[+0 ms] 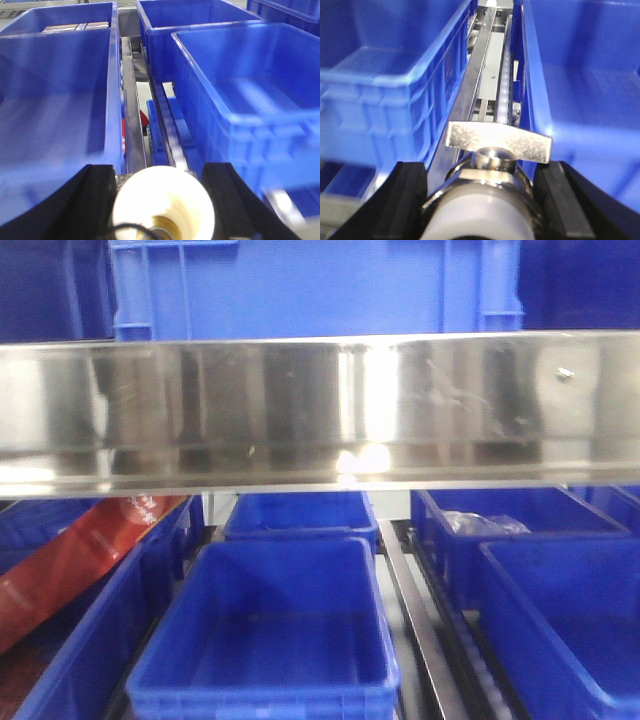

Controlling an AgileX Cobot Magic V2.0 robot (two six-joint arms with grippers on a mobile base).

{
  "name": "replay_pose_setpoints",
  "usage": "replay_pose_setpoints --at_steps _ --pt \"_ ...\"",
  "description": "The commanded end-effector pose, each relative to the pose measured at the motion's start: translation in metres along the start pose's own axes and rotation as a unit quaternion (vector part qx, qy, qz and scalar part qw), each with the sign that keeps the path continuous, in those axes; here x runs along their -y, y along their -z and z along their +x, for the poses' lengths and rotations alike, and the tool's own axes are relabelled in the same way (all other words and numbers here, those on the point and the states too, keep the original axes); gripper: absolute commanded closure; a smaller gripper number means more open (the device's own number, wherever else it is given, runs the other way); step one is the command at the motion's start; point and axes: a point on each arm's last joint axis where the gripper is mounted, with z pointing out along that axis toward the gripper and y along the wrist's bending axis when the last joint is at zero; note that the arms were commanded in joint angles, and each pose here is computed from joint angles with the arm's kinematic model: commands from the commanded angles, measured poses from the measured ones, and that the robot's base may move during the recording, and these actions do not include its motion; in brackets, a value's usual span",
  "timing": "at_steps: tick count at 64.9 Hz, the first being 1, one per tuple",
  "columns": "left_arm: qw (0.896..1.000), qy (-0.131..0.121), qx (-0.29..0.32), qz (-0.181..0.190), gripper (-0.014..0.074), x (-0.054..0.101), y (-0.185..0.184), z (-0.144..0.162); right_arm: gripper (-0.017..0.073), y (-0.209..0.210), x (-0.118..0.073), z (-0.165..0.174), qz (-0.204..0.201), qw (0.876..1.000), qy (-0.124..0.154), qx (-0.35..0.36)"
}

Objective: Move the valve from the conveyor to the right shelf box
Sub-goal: 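Drive up to the shelf and hold both valves above a blue bin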

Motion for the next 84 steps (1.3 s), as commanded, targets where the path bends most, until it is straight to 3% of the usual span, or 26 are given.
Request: replay_pose_setpoints --at_steps 1,84 --pt "1.000 0.003 0.031 0.001 0.0705 0.0006 0.0039 -0.0058 0.0712 0.0050 0.0006 -0.0079 0.007 0.999 0.001 0.042" --pt "1.000 0.003 0.031 0.001 0.0705 0.0006 0.0039 -0.0058 0.0712 0.0050 0.0006 -0.0079 0.007 0.999 0.001 0.042"
